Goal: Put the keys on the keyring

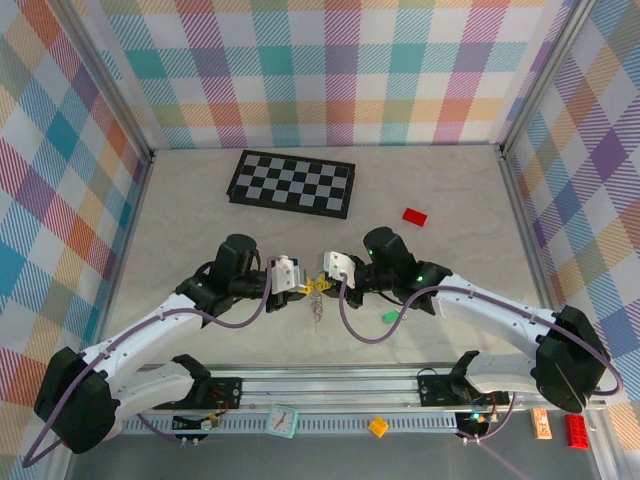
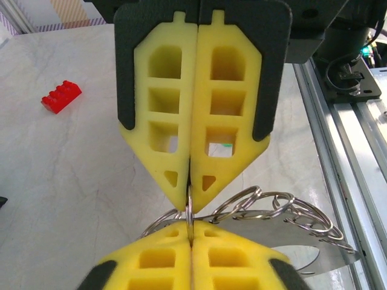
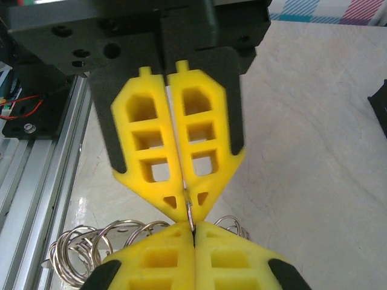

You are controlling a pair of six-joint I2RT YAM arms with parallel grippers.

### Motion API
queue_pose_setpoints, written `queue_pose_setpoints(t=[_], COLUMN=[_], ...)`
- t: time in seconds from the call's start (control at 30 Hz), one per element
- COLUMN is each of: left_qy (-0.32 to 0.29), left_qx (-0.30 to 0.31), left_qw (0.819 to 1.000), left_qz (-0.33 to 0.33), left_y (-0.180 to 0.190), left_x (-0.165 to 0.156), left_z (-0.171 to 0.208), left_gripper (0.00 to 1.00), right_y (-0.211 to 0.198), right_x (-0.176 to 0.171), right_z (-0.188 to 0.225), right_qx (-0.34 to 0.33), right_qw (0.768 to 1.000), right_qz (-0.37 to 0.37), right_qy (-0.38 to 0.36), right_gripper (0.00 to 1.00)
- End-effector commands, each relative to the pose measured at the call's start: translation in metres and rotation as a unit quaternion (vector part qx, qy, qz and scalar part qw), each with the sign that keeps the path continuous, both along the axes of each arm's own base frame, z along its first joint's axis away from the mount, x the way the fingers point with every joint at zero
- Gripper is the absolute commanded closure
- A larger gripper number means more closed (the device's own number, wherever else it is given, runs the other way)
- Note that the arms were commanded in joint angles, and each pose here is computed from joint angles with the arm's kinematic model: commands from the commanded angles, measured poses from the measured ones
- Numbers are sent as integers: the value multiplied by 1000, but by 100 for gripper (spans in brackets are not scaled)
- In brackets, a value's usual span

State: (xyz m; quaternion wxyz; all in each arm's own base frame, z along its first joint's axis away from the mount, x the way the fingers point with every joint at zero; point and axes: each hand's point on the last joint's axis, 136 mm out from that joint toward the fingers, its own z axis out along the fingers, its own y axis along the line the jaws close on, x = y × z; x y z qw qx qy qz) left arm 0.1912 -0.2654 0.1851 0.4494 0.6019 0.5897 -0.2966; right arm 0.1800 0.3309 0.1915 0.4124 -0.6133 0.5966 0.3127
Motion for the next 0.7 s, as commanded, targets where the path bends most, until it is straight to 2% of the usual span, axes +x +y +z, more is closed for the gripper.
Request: queue_pose_setpoints(t=[0.0, 0.07, 0.2, 0.5, 0.67], left_qy=[-27, -31, -38, -40, -35], left_qx=[-7, 3, 24, 34, 34], left_qw=[1000, 999, 998, 995, 996], left_qz=[0, 17, 50, 82, 76], left_y=[0, 6, 20, 42, 40], left_x=[-2, -1, -2, -15, -17], left_z=[8, 7, 6, 4, 2], left_gripper=[73, 65, 61, 63, 64], right_y=[6, 5, 5, 10, 10], right_x=[-3, -2, -1, -2, -3], right_z=[11, 7, 4, -1, -2], right_qx=[12, 2, -10, -22, -22], right_qw=[1000, 999, 996, 985, 984], right_qz=[18, 11, 5, 4, 5], right_qy=[-19, -39, -86, -172, -179], right_gripper=[100, 100, 100, 100, 100])
